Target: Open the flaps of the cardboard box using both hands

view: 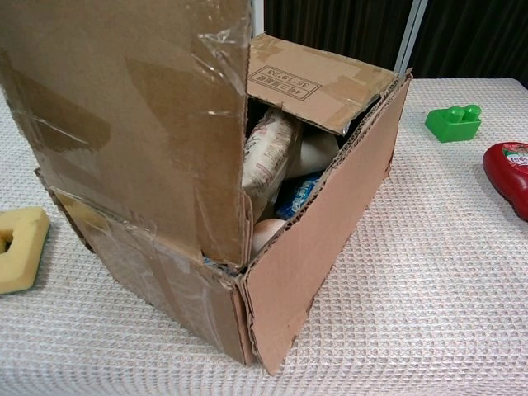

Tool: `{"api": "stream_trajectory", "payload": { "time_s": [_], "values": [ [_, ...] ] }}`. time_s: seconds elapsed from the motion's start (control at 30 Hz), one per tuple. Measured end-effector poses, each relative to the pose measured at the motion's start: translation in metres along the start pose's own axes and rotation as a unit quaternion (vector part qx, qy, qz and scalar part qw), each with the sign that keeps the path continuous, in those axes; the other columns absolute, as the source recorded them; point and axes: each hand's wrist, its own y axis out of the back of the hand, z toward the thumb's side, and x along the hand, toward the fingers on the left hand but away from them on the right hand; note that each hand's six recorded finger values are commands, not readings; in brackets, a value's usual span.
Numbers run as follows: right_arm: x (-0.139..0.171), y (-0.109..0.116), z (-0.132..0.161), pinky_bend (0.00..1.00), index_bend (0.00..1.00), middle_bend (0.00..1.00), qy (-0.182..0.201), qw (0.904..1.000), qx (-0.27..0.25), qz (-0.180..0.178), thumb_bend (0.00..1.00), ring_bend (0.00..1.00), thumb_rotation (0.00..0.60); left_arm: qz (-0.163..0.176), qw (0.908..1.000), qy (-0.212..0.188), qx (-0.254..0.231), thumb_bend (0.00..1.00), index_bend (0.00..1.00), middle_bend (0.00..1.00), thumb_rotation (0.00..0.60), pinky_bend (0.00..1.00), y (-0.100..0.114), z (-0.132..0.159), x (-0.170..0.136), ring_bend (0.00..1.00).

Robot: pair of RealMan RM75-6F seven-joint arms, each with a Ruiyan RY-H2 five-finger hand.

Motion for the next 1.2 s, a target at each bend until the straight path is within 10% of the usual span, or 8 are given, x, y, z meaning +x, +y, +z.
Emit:
{"api": "stream_trajectory", "payload": {
  "time_s": [0.53, 0.7, 0.9, 1.2],
  "values": [
    [0.0, -0.002, 0.002, 0.0, 0.0, 0.0, 0.001, 1.0, 0.003, 0.002, 0.39, 0.0, 0.6, -0.079, 0.9942, 0.073, -0.006, 0.04, 0.46, 0.72, 0.0, 0.19, -0.018, -0.013, -0.014, 0.2],
    [0.001, -0.001, 0.003, 0.0, 0.0, 0.0, 0.001, 1.0, 0.003, 0.001, 0.39, 0.0, 0.6, -0.068, 0.9958, 0.061, -0.005, 0.05, 0.34, 0.44, 0.0, 0.19, -0.014, -0.011, -0.011, 0.19],
    [0.001, -0.002, 0.003, 0.0, 0.0, 0.0, -0.001, 1.0, 0.002, 0.003, 0.39, 0.0, 0.6, 0.004, 0.9996, 0.011, 0.024, 0.08, 0.09, 0.24, 0.024, 0.2, 0.007, -0.002, -0.004, 0.14],
    [0.002, -0.002, 0.004, 0.0, 0.0, 0.0, -0.001, 1.0, 0.001, 0.002, 0.39, 0.0, 0.6, 0.179, 0.9706, -0.077, 0.142, 0.08, 0.0, 0.04, 0.359, 0.2, 0.042, 0.016, 0.023, 0.06]
  ]
}}
